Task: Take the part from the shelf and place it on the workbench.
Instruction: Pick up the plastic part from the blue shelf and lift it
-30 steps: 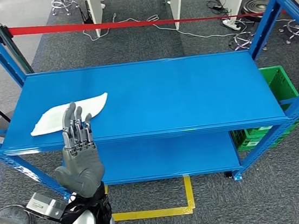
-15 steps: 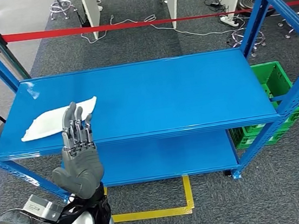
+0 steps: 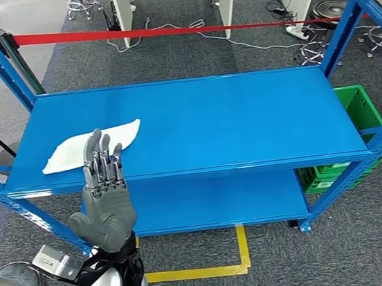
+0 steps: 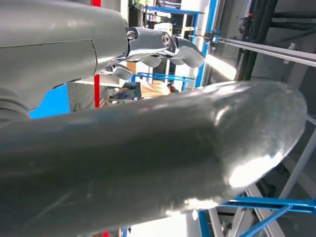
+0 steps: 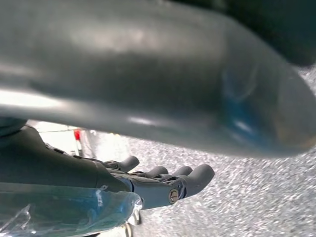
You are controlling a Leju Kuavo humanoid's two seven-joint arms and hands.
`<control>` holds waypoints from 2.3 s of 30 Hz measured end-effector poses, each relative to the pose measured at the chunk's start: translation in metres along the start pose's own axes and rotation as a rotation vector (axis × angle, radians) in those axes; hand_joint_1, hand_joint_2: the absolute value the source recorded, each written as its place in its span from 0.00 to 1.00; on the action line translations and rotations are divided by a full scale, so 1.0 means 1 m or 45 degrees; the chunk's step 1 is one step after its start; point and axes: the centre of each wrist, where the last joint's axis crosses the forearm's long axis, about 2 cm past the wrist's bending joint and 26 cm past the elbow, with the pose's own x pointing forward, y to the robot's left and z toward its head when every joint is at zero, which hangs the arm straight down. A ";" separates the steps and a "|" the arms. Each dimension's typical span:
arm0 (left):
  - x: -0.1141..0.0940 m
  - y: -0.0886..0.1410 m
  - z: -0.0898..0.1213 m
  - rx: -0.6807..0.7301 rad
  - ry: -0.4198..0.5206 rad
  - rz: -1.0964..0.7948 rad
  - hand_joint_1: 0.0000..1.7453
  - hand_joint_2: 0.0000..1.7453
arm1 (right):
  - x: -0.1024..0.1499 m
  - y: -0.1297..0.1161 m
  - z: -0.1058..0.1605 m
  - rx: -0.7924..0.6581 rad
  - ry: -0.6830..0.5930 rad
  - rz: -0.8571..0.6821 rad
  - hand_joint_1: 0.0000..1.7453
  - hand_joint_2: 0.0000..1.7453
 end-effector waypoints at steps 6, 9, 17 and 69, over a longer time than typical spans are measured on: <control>0.000 0.000 0.000 -0.002 0.000 0.001 0.00 0.00 | 0.000 -0.002 0.000 -0.010 0.036 -0.017 0.00 0.00; 0.000 0.000 0.000 0.000 0.000 0.005 0.00 0.00 | 0.000 -0.002 0.000 -0.019 0.055 -0.028 0.00 0.00; 0.000 0.001 0.000 0.020 0.005 0.016 0.00 0.00 | 0.000 -0.003 -0.001 -0.039 0.063 -0.029 0.00 0.00; -0.010 -0.005 0.002 0.057 0.131 0.013 0.00 0.00 | 0.001 0.001 0.001 -0.003 -0.020 -0.021 0.00 0.75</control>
